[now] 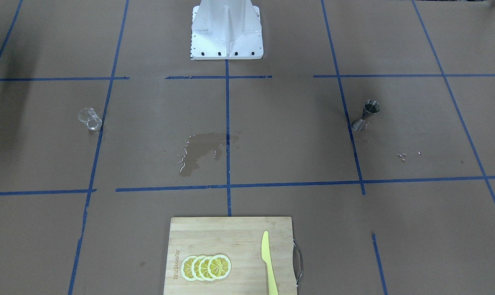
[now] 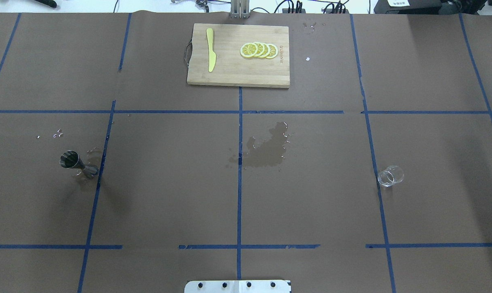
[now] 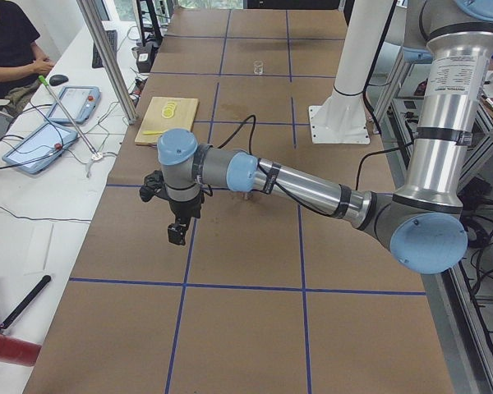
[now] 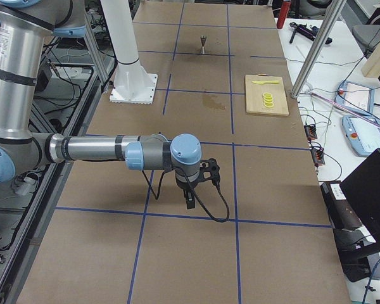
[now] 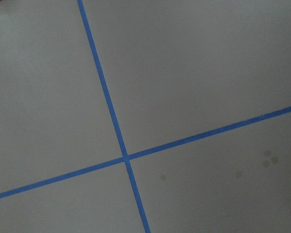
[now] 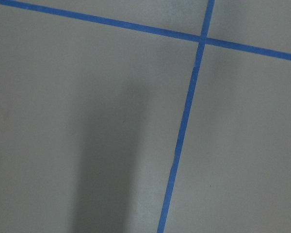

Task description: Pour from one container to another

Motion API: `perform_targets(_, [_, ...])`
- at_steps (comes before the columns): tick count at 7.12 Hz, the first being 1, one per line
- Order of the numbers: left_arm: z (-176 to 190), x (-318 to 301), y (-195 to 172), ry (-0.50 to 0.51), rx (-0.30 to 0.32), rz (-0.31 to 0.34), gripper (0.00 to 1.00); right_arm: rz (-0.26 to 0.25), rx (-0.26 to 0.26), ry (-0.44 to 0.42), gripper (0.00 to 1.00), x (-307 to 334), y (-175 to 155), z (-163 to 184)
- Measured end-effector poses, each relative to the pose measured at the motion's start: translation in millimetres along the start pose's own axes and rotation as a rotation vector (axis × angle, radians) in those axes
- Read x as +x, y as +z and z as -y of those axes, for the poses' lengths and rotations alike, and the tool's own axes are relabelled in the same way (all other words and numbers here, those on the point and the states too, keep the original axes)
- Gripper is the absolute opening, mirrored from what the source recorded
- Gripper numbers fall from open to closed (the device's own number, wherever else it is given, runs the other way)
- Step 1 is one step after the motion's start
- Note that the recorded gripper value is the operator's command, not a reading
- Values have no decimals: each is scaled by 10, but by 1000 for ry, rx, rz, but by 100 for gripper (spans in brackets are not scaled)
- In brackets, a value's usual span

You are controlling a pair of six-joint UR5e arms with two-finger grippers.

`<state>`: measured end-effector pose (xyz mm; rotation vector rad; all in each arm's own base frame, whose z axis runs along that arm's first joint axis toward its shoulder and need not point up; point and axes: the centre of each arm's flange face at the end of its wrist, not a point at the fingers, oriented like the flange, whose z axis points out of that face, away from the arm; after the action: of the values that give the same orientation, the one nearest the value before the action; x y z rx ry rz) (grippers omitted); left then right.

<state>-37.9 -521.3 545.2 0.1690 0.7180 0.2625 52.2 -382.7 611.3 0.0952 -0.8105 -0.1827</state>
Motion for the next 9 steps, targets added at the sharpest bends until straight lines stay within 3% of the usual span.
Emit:
perform_targets(2, [-165, -26, 128, -12, -23, -26, 100, -5, 1, 5, 100, -8, -24, -54])
perform_targets(5, [-318, -8, 231, -38, -30, -121, 100, -47, -10, 20, 100, 80, 25, -53])
perform_targets(7, [-427, -81, 291, -61, -38, -131, 100, -58, 1, 11, 100, 119, 56, -16])
perform_targets(9, [-402, -165, 368, -53, -29, -124, 100, -29, 19, 18, 100, 51, 24, 75])
